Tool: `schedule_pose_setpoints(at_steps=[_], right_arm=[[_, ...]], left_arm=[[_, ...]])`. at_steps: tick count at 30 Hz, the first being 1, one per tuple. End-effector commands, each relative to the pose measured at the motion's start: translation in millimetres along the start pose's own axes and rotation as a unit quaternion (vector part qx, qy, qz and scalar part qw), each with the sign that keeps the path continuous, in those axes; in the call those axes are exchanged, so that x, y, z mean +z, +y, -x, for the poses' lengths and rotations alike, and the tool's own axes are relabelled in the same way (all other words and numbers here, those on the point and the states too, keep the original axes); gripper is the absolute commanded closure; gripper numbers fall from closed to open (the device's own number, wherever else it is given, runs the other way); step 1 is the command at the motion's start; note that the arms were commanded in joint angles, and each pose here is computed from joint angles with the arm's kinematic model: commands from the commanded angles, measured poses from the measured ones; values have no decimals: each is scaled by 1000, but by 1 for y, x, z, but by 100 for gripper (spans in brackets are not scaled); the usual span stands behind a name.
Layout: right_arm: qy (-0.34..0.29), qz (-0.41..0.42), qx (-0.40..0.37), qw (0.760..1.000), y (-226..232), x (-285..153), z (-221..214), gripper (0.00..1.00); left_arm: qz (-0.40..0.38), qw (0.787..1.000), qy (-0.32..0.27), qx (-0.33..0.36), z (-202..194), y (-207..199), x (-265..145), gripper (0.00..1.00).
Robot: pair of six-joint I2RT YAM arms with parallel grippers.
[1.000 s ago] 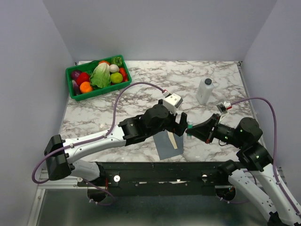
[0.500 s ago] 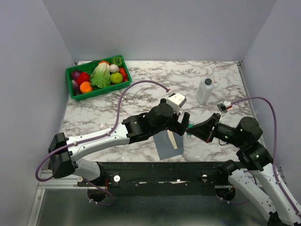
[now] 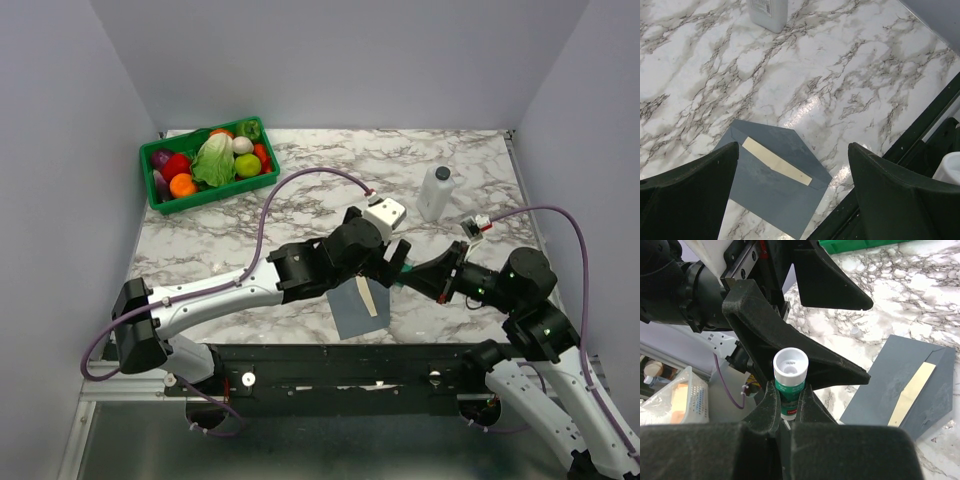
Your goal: Place the letter into the envelope and seal it
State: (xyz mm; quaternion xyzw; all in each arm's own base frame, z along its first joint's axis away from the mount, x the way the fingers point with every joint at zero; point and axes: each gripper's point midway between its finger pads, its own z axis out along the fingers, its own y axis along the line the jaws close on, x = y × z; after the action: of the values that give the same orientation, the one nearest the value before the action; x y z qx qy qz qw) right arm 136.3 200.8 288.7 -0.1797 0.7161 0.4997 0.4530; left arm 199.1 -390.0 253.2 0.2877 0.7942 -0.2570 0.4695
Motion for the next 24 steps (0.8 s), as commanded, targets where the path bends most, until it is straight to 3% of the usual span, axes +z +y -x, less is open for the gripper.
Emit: schedule_pose_setpoints(at_steps=[1,6,13,17,24], right_arm=[[8,26,0,1000,9,5,2,99],[0,11,-7,1000,7,1,4,99],[-2,-22,-8,1000,-7,-3,-4,99],[5,-63,4,998,-33,4,-17,99],[-11,-133,-3,991,-82,19,-27,99]], left_arm=[[-106,994,-8,16,1,-67,-2,1],[-70,997,-26,0,2,-46,-11,1],[1,996,-63,-69,-1,23,-35,1],[58,991,-66,-103,-41,80,-40,1],[48,988,-116,-87,-92,100,-36,1]])
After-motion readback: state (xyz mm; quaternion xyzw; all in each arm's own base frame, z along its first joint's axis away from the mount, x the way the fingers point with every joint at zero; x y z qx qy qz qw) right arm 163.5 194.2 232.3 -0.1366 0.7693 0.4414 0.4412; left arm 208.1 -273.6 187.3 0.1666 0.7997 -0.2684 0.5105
